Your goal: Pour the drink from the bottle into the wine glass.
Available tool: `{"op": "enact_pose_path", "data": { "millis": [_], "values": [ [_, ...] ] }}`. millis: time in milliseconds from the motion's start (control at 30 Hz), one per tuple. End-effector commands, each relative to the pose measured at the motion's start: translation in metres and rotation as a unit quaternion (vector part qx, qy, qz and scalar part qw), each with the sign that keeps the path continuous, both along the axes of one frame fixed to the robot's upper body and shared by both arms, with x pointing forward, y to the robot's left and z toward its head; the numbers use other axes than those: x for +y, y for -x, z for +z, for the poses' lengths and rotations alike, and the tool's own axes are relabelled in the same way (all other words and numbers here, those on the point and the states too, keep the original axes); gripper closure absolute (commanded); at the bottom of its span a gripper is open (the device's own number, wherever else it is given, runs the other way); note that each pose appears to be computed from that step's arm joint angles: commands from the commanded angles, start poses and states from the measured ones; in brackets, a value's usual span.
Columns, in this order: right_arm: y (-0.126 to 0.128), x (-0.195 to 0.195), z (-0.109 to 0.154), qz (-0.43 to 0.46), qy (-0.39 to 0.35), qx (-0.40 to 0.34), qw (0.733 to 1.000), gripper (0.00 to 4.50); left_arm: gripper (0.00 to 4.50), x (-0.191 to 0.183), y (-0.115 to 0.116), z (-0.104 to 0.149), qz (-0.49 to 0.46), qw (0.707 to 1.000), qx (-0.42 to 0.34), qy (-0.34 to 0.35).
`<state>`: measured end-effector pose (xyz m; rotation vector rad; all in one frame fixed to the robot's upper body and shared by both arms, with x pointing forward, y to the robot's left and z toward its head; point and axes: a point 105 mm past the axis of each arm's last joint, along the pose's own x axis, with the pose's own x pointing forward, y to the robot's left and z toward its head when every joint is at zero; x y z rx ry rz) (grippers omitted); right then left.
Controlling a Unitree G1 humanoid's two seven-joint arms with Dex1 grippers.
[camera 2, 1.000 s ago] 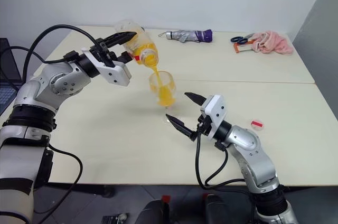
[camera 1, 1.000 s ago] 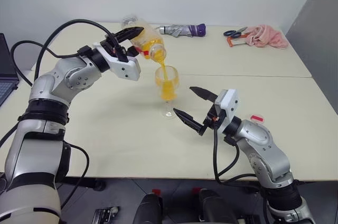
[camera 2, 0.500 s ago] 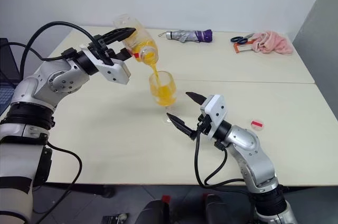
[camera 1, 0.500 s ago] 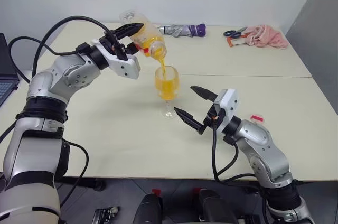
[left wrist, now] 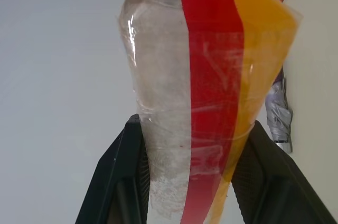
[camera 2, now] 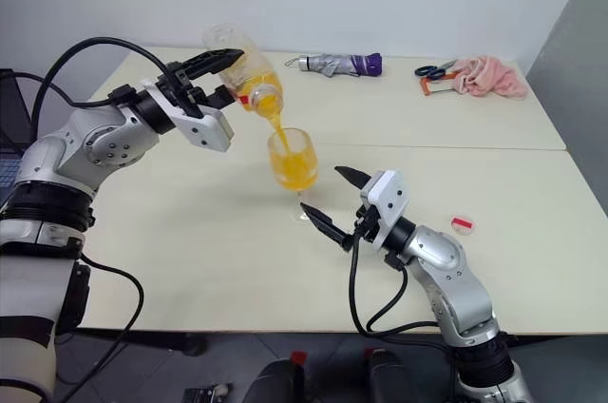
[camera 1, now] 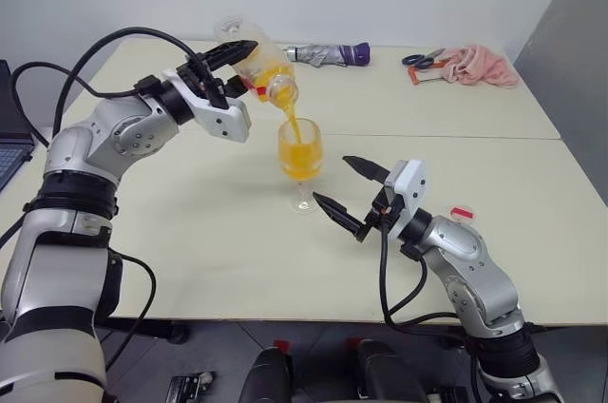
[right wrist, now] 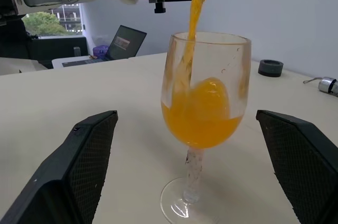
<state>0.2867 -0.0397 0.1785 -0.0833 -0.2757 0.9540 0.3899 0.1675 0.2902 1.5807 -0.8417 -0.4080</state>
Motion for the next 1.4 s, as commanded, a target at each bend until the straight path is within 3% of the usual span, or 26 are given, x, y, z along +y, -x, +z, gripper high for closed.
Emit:
{"op": "enact_pose_path", "data": {
  "millis": [33,567,933,1133,1267,1400],
  "values": [
    [0.003,0.001,0.010,0.003,-0.010,-0.023,1.000,0.00,2.82,-0.001,0.005,0.022,-0.006,0.999,-0.036,0.006],
    [0.004,0.001,0.009,0.005,-0.008,-0.021,1.000,0.00,2.82,-0.005,0.002,0.017,-0.011,1.000,-0.022,0.019],
    [0.005,0.002,0.012,0.009,-0.013,-0.026,1.000,0.00,2.82,-0.011,-0.003,0.015,-0.023,0.992,0.043,0.114],
    [0.004,0.001,0.017,0.013,-0.016,-0.037,0.999,0.00,2.82,-0.006,-0.009,0.014,-0.030,0.961,0.126,0.245],
    [0.004,0.001,0.021,0.020,-0.016,-0.043,0.999,0.00,2.82,-0.002,-0.011,0.004,-0.038,0.922,0.196,0.331],
    [0.013,0.005,0.023,0.070,0.015,-0.042,0.997,0.00,2.82,0.017,-0.014,-0.007,-0.023,0.854,0.267,0.446]
  ]
}}
